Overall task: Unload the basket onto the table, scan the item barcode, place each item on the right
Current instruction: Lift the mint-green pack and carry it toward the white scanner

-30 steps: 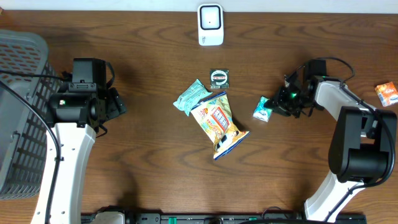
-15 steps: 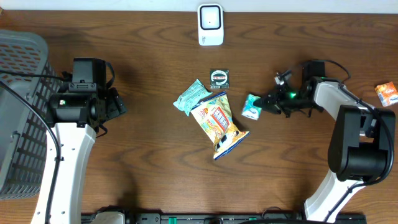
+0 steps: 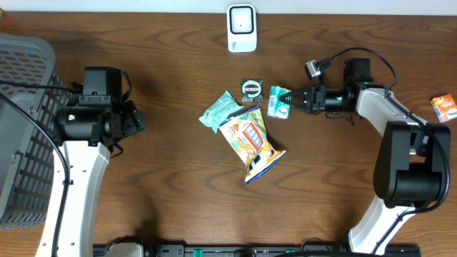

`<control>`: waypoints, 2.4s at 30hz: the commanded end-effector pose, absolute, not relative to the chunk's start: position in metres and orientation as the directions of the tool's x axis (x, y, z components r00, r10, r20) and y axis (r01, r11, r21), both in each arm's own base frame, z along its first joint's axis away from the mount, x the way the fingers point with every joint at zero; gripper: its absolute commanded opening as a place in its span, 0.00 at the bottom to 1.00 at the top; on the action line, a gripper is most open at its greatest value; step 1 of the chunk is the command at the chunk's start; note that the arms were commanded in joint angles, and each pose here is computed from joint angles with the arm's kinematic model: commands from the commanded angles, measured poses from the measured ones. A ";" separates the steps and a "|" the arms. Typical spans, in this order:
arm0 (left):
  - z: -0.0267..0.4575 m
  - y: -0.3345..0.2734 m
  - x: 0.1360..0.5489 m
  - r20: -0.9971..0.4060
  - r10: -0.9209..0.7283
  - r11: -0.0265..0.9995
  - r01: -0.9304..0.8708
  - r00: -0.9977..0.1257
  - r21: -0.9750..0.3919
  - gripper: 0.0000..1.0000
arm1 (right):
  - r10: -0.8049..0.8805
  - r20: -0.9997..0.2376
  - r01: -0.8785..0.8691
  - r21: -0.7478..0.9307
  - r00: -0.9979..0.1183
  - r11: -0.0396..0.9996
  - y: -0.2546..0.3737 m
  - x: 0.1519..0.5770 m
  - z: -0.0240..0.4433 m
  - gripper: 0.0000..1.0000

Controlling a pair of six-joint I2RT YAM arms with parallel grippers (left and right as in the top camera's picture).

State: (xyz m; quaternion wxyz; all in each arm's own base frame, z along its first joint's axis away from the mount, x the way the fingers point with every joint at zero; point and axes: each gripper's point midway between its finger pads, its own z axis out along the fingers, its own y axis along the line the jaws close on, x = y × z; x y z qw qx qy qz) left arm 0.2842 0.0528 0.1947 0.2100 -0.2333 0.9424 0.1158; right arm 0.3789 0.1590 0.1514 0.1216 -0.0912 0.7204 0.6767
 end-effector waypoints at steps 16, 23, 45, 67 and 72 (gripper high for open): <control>0.196 0.057 0.283 -0.456 -0.384 0.860 -0.491 -0.803 0.141 0.98 | -0.033 -0.516 -0.516 0.856 -0.856 -0.012 0.187 0.384 0.170 0.01; 0.196 0.057 0.284 -0.455 -0.384 0.860 -0.491 -0.803 0.141 0.97 | -0.047 -0.461 -0.463 0.886 -0.886 0.036 0.195 0.384 0.162 0.01; 0.196 0.057 0.284 -0.455 -0.384 0.860 -0.491 -0.803 0.141 0.98 | -0.060 -0.591 -0.249 0.244 -0.805 0.937 0.115 0.439 0.159 0.01; 0.196 0.057 0.284 -0.455 -0.384 0.860 -0.491 -0.803 0.141 0.98 | 0.225 -0.651 -0.580 0.753 -0.725 0.309 0.230 0.436 0.321 0.01; 0.196 0.057 0.284 -0.455 -0.384 0.860 -0.491 -0.803 0.141 0.98 | 0.140 -0.627 -0.596 0.776 -0.766 0.207 0.238 0.413 0.323 0.01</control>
